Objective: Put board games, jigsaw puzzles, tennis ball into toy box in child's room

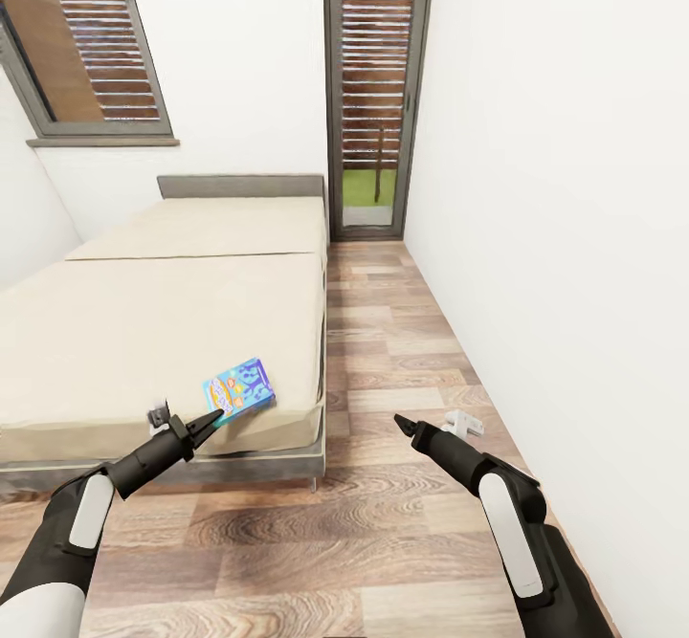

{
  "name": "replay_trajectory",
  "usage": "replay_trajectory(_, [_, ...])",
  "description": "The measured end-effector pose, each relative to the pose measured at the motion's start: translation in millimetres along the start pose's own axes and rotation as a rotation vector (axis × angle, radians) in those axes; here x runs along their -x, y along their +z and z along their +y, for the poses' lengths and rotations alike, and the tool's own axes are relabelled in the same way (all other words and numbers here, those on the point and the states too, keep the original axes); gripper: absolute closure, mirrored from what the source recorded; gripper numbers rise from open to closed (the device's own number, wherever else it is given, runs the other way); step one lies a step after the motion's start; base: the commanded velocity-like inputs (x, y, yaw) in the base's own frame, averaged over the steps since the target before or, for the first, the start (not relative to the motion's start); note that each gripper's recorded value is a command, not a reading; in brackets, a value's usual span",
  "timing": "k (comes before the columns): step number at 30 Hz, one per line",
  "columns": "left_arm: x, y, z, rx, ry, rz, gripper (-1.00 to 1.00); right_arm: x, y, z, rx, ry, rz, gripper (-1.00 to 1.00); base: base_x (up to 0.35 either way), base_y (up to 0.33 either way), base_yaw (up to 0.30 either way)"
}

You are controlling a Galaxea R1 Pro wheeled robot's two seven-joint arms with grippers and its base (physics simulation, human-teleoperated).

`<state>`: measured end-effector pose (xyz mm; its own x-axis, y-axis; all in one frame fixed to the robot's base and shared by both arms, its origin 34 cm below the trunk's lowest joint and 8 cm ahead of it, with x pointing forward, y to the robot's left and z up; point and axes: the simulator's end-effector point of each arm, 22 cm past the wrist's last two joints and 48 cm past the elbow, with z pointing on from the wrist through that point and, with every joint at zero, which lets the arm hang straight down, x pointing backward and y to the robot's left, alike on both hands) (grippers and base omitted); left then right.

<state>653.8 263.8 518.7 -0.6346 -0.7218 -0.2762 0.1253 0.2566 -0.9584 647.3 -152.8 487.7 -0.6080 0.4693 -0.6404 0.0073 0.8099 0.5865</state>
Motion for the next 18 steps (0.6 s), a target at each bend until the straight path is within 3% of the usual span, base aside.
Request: replay_trajectory(18, [5, -5.1, -43, -0.051, 0.017, 0.012, 1.0, 29, -22.0, 25, 0.034, -0.025, -0.063, -1.0, 0.0, 0.0, 0.0])
